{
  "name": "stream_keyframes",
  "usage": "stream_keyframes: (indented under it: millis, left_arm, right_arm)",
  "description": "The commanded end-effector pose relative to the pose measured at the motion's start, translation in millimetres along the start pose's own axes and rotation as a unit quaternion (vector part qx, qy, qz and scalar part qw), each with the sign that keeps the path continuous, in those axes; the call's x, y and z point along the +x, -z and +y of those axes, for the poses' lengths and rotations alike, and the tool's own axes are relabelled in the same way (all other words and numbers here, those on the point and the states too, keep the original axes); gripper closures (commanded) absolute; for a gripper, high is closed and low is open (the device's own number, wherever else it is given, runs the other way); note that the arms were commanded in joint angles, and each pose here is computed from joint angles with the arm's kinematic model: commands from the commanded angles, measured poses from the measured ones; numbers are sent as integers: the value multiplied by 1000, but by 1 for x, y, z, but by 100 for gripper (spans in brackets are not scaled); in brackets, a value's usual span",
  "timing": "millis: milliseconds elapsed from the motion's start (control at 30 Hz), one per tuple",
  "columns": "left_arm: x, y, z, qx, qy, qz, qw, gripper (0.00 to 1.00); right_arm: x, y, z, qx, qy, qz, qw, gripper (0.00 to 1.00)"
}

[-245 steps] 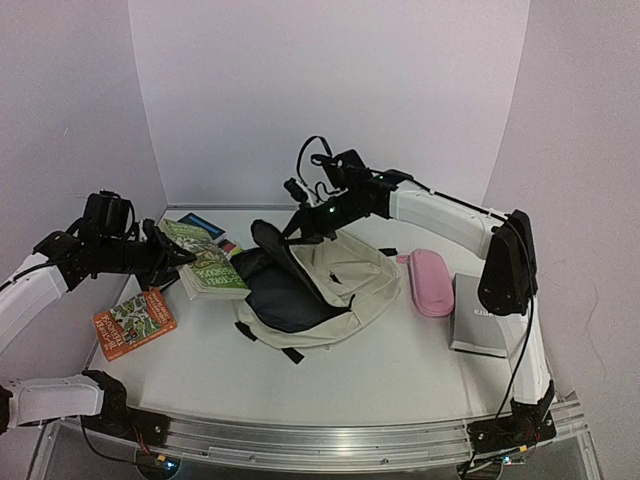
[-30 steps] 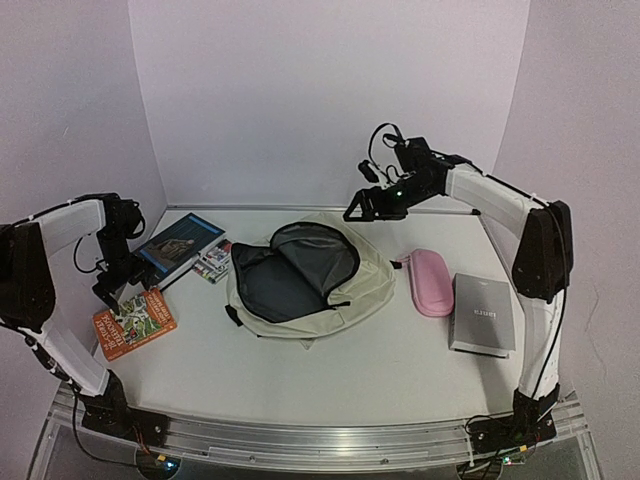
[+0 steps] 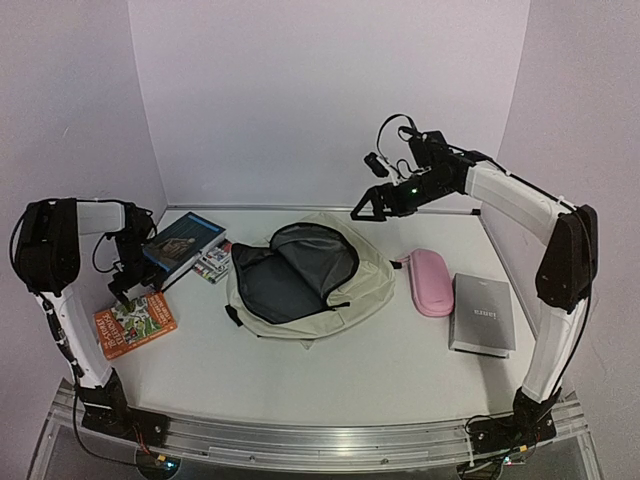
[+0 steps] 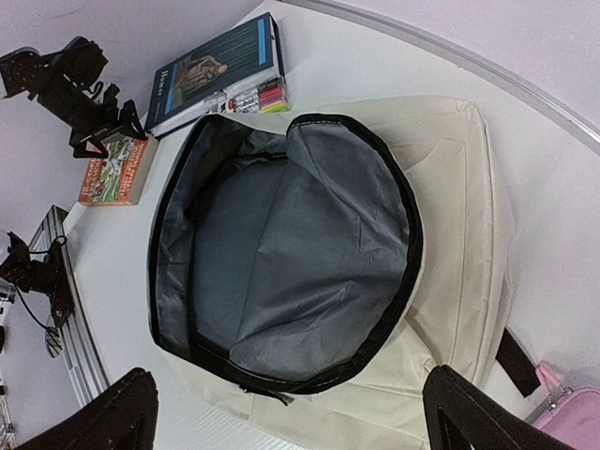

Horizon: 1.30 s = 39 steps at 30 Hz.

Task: Pack the student bag
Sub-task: Adjust the book at the center of the board.

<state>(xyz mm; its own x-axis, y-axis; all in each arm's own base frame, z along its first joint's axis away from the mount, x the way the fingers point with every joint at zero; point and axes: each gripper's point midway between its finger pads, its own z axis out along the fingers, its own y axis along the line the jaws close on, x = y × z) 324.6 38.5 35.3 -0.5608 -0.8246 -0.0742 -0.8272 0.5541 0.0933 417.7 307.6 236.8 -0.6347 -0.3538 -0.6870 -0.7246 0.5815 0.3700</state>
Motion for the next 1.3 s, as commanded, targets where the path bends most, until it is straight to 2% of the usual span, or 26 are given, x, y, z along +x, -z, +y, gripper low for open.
stream_keyframes:
  millis: [0,233,400,533,633,833,967,1133,1267]
  left_arm:
    - [67,-1,-37,45,-88,50,994,3]
    - [150,3,-81,96,-186,104,972,8]
    - [163,45,-103,147,-270,84,948,7]
    - [156,76,-97,159,-316,55,934,3]
    - [135,83,-81,140,-296,36,944,0]
    - [76,73,-71,152,-222,6,963,0]
    - [55,57,-94,145,-242,-3,959,0]
    - [58,36,-114,150,-275,22,949,3]
    - [91,34,-113,187,-318,62,927,9]
  right_arm:
    - [-14,20,12,-4,23,-24,999,2]
    - [-16,14,12,-15,18,-23,999,2]
    - [-16,12,12,-22,16,-23,999,2]
    - [-17,9,14,-31,11,-22,999,2]
    - [-18,7,16,-41,6,-22,999,2]
    - [-15,-1,24,-58,0,-15,998,2]
    - [-14,-3,28,-67,1,-12,998,2]
    - [-13,0,31,-69,5,-13,998,2]
    - [-11,4,35,-73,13,-13,997,2]
